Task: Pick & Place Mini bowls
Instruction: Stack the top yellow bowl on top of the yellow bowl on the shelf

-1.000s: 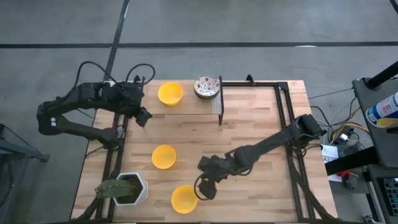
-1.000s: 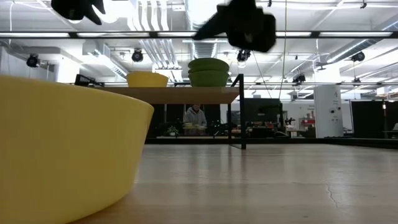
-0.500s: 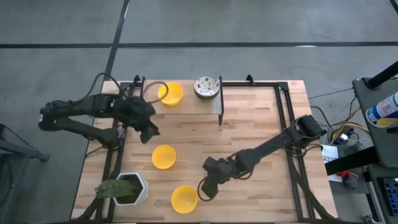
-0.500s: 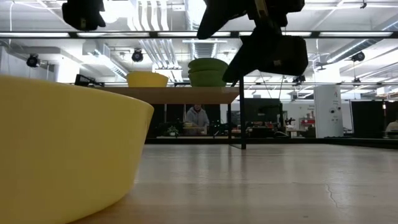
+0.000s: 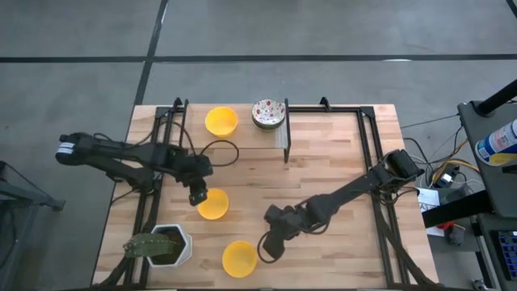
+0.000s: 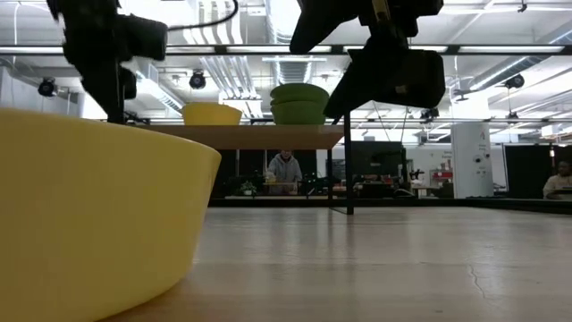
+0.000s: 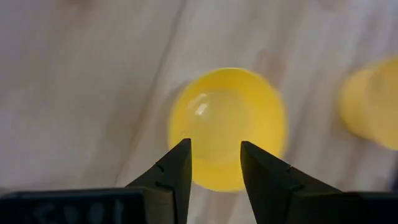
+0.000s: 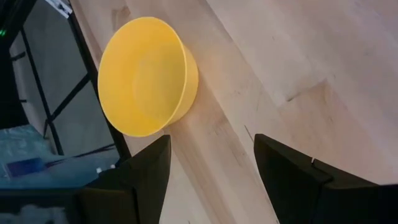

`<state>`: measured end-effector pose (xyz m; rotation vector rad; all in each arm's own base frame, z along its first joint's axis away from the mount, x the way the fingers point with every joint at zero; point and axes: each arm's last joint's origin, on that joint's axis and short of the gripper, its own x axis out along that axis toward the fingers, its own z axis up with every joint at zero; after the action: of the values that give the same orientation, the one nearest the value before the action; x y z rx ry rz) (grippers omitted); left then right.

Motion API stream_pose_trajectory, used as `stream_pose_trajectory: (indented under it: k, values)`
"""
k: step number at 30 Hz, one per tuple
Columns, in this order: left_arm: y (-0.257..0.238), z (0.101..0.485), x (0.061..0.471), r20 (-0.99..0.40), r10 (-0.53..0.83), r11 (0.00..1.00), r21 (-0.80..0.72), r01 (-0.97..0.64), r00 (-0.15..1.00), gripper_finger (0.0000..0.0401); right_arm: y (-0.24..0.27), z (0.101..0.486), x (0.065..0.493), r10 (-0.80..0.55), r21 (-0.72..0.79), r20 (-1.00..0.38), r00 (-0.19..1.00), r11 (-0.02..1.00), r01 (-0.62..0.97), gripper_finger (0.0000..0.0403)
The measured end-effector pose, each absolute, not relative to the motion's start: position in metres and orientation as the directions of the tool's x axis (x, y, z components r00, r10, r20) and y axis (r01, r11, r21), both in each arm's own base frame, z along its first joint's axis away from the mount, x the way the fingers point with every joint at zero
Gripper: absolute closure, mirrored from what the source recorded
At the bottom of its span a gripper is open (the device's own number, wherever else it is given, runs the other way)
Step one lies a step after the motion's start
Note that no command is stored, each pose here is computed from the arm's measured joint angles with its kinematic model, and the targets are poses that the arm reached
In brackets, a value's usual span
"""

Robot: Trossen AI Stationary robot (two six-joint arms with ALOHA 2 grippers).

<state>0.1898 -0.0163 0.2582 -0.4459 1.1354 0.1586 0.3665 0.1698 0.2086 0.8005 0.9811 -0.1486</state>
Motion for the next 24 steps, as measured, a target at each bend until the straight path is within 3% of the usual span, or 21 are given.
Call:
stream_pose_trajectory:
  k: [9,24]
  values:
    - [-0.016,0.208,0.198,-0.958,-0.062,0.895,-0.178,-0.410,0.280,0.0273,0.170,0.208,0.366,0.235,0.525,-0.791,0.565,0.734,0.430,0.0177]
    - [-0.016,0.167,0.210,-0.989,-0.037,0.897,-0.096,-0.432,0.142,0.0283,0.170,0.208,0.366,0.237,0.531,-0.788,0.568,0.730,0.431,0.0177]
